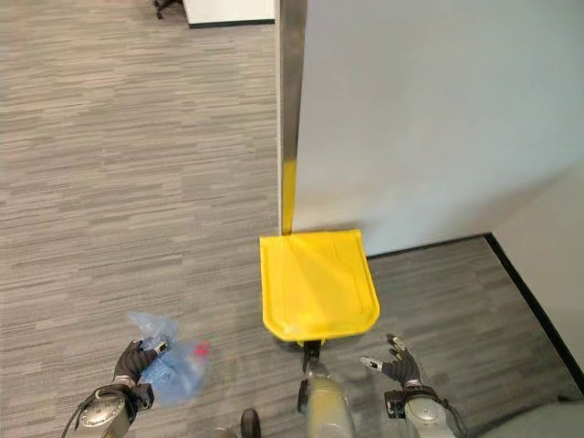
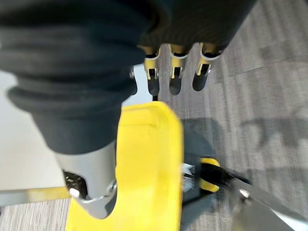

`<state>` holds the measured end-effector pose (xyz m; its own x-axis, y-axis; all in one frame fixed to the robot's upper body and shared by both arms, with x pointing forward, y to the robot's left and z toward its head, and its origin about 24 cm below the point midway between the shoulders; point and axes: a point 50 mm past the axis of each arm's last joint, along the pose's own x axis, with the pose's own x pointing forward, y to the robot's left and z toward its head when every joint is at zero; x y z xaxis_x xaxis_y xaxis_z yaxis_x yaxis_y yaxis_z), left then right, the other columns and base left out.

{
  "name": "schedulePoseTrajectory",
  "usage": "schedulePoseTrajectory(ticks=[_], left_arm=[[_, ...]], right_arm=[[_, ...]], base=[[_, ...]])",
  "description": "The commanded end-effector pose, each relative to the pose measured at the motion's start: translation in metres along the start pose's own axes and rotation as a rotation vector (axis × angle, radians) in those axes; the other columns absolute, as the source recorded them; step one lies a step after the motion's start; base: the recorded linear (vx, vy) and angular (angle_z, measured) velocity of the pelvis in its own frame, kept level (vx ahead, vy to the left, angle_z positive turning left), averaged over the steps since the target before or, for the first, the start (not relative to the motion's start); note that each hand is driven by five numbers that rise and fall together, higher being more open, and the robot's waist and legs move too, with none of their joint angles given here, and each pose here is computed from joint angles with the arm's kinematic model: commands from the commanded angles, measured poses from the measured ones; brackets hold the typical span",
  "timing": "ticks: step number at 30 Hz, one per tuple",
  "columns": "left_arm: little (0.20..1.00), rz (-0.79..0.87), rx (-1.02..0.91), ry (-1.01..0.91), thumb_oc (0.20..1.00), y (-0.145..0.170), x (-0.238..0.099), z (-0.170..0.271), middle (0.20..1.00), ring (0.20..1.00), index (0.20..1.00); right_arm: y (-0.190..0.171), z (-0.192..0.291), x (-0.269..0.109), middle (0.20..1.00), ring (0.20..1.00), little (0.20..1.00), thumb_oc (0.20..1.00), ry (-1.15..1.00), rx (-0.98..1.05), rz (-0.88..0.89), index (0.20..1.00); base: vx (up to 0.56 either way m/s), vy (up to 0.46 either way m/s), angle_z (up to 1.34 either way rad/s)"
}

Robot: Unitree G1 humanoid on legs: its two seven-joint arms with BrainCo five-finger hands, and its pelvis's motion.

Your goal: Gather garbage on tea table into small bin, then transfer packed bag to large trash can.

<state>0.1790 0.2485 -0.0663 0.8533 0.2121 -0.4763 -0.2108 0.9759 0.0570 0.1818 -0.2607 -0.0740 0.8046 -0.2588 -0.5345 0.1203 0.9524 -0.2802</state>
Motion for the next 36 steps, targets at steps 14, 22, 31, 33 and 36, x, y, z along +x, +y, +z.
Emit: schedulePoseTrajectory(ticks=[14, 22, 31, 33, 36], left_arm=[[0.200, -0.001, 0.064, -0.121, 0.200, 0.009, -0.001, 0.022, 0.200, 0.200, 0.200], [0.200, -0.108, 0.123, -0.179, 0.200, -0.009, 0.008, 0.039, 0.200, 0.200, 0.200], [0.200, -0.251, 0.148, -0.333, 0.200, -0.044, 0.016, 0.078, 0.200, 0.200, 0.200], [0.200, -0.307, 0.159, -0.363, 0.200, -0.055, 0.015, 0.085, 0.200, 0.200, 0.200], [0.200, -0.384, 0.189, -0.411, 0.200, -0.069, 0.013, 0.096, 0.200, 0.200, 0.200]], right_arm=[[-0.014, 0.022, 0.003, 1.000, 1.000, 1.000, 1.000, -0.126, 0.110, -0.123, 1.000], [0.055, 0.085, 0.020, 1.000, 1.000, 1.000, 1.000, -0.290, -0.058, 0.219, 1.000], [0.084, 0.205, 0.021, 1.000, 1.000, 1.000, 1.000, -0.646, -0.154, 0.288, 1.000], [0.086, 0.227, 0.021, 1.000, 1.000, 1.000, 1.000, -0.692, -0.168, 0.285, 1.000], [0.083, 0.246, 0.023, 1.000, 1.000, 1.000, 1.000, -0.720, -0.184, 0.267, 1.000]], base=[[0.06, -0.040, 0.12], [-0.03, -0.011, -0.07], [-0.03, -0.030, 0.16], [-0.03, -0.025, 0.08], [-0.03, -0.020, -0.15]])
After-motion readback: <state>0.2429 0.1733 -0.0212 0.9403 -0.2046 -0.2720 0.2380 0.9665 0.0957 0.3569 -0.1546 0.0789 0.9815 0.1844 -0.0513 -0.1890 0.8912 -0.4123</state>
